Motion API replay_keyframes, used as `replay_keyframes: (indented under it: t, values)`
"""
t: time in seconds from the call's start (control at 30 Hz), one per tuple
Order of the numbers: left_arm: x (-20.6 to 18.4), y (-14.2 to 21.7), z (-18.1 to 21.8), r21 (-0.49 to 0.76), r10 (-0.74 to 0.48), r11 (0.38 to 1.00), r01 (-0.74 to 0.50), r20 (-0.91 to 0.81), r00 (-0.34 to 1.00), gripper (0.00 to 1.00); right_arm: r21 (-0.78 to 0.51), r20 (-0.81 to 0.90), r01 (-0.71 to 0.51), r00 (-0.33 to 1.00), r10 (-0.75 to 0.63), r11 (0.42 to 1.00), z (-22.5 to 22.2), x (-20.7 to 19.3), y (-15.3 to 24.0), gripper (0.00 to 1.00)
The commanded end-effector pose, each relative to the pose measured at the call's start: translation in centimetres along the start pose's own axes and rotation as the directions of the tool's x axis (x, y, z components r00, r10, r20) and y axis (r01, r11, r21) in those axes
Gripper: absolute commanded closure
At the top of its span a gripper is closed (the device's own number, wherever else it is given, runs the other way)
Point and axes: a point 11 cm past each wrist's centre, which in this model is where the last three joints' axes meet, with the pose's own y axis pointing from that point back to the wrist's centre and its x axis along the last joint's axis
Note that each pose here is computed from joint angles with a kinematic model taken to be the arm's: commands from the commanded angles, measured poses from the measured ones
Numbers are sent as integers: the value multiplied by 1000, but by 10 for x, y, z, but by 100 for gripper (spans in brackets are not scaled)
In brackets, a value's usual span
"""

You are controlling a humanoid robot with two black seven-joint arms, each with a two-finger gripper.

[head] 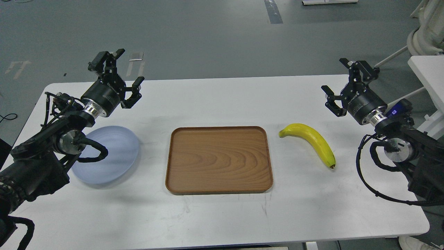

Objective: Place banana on plate with both arms
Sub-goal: 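Raise the left gripper and swing it outward beside the blue plate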

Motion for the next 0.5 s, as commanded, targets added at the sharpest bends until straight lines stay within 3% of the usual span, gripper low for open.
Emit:
replay_keyframes:
  t: [0.0, 0.33, 0.47]
  values:
    - [-1, 0, -1, 0, -1, 1000, 1, -2, 1000, 0, 1, 0, 0, 1000, 0, 1000, 0, 0, 0, 0]
    - [-1, -2, 4, 13, -11, 1000, 11, 24, 1000, 0, -1, 1, 4, 1000, -4, 1000, 1, -2, -1, 0]
    - [9, -1, 25, -9, 2, 1000, -1, 62, 998, 0, -3, -2, 6, 1000, -6, 1000, 1, -2, -2, 0]
